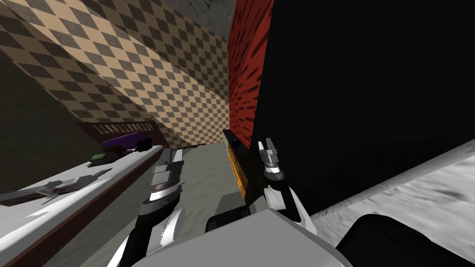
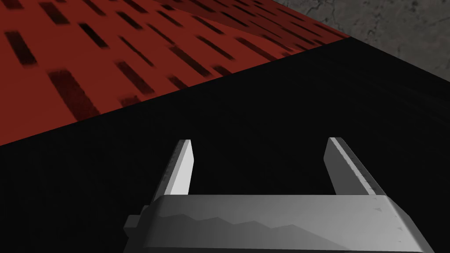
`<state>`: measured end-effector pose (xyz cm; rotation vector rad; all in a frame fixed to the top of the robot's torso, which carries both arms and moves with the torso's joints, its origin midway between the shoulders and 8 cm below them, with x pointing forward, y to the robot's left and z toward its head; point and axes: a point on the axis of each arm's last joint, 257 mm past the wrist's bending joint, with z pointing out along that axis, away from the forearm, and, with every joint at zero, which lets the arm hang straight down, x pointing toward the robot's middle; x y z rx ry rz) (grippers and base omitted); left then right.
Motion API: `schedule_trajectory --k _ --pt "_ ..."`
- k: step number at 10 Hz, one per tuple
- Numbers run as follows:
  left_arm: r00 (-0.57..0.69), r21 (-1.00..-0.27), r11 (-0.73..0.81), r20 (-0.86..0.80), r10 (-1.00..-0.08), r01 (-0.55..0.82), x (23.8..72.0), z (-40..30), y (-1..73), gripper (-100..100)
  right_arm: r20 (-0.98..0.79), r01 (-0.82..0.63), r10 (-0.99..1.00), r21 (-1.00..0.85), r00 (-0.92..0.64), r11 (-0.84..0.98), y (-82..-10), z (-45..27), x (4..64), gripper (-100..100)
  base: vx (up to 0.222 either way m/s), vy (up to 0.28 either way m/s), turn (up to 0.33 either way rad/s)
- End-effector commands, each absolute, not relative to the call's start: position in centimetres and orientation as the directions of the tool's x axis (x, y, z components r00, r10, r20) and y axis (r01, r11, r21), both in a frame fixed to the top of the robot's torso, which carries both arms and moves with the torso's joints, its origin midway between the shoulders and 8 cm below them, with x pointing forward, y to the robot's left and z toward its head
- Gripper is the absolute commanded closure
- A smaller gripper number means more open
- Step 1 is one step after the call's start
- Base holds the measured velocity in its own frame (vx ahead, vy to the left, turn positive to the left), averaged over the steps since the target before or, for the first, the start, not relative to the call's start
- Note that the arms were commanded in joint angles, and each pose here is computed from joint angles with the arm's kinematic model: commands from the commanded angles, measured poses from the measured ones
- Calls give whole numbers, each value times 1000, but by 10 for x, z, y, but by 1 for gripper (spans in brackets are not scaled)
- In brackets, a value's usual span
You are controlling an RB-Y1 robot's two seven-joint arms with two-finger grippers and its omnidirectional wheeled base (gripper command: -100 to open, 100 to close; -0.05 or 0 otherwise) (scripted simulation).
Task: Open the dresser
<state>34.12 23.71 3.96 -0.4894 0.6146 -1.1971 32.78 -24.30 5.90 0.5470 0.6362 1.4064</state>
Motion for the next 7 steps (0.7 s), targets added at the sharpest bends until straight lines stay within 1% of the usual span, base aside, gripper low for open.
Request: schedule_trajectory --k 1,7 --pt "239 -648 297 -179 -954 702 341 40 237 0 -82 -718 995 689 52 94 -243 59 328 0 0 0 0" --pt "239 -647 297 -179 -954 702 341 40 237 0 -82 -719 995 689 52 94 -243 59 328 0 0 0 0"
